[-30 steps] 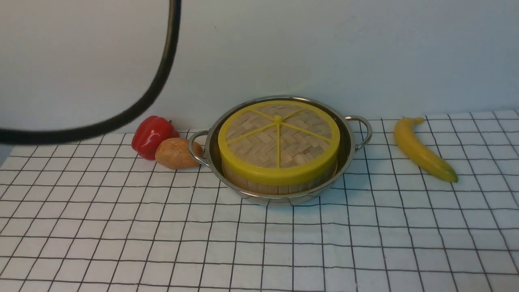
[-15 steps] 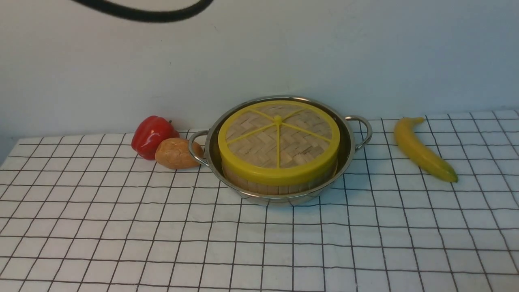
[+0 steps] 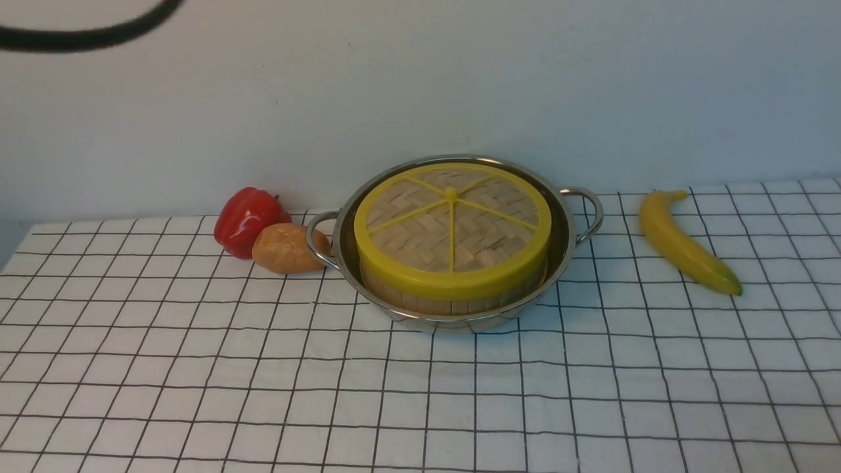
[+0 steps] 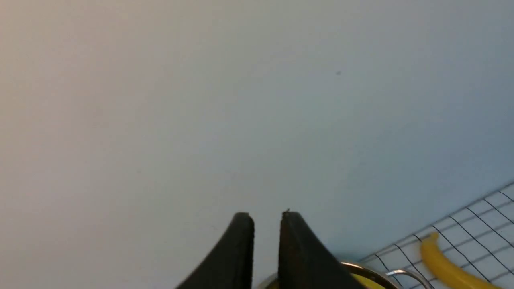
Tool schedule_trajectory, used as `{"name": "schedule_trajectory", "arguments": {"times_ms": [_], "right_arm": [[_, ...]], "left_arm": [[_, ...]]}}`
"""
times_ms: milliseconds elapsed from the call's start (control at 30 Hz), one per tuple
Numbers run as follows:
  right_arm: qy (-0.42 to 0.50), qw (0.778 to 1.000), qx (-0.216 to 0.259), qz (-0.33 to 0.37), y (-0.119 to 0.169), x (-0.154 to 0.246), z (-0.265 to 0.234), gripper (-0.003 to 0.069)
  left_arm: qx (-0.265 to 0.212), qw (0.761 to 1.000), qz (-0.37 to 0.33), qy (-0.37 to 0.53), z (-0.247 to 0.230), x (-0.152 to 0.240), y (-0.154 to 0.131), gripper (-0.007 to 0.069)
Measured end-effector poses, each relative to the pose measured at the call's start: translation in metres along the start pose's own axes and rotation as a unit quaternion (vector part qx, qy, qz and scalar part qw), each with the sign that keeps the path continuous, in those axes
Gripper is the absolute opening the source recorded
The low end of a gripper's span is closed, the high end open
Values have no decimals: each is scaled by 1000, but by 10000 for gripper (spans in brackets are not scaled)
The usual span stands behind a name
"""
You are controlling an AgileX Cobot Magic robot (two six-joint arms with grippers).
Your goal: Place the steamer in the pot on the white tablecloth, and put the lid on the steamer.
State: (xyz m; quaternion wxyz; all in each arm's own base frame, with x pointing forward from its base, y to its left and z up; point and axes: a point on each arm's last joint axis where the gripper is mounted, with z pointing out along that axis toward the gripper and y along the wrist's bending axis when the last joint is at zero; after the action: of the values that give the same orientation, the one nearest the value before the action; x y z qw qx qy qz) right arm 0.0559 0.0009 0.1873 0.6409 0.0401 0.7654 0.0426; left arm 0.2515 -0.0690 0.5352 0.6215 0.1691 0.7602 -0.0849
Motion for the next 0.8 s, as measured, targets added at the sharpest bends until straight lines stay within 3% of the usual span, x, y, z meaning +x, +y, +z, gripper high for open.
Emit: {"name": "schedule_trajectory", "arguments": {"times_ms": [133, 300, 433, 633, 800], "right_arm": [[0, 1000, 0, 0, 0, 0, 0, 240], [0, 1000, 0, 0, 0, 0, 0, 240], [0, 1000, 0, 0, 0, 0, 0, 240], [0, 1000, 0, 0, 0, 0, 0, 240], [0, 1000, 0, 0, 0, 0, 0, 240]], "left_arm": [[-55, 998, -9, -38, -41, 21, 12, 106], [-122, 991, -20, -49, -79, 80, 18, 106], [-167, 985, -28, 7, -111, 175, 6, 117], [-181, 981, -9, 70, -124, 263, -10, 119], [-180, 978, -4, 101, -125, 308, -18, 127]]}}
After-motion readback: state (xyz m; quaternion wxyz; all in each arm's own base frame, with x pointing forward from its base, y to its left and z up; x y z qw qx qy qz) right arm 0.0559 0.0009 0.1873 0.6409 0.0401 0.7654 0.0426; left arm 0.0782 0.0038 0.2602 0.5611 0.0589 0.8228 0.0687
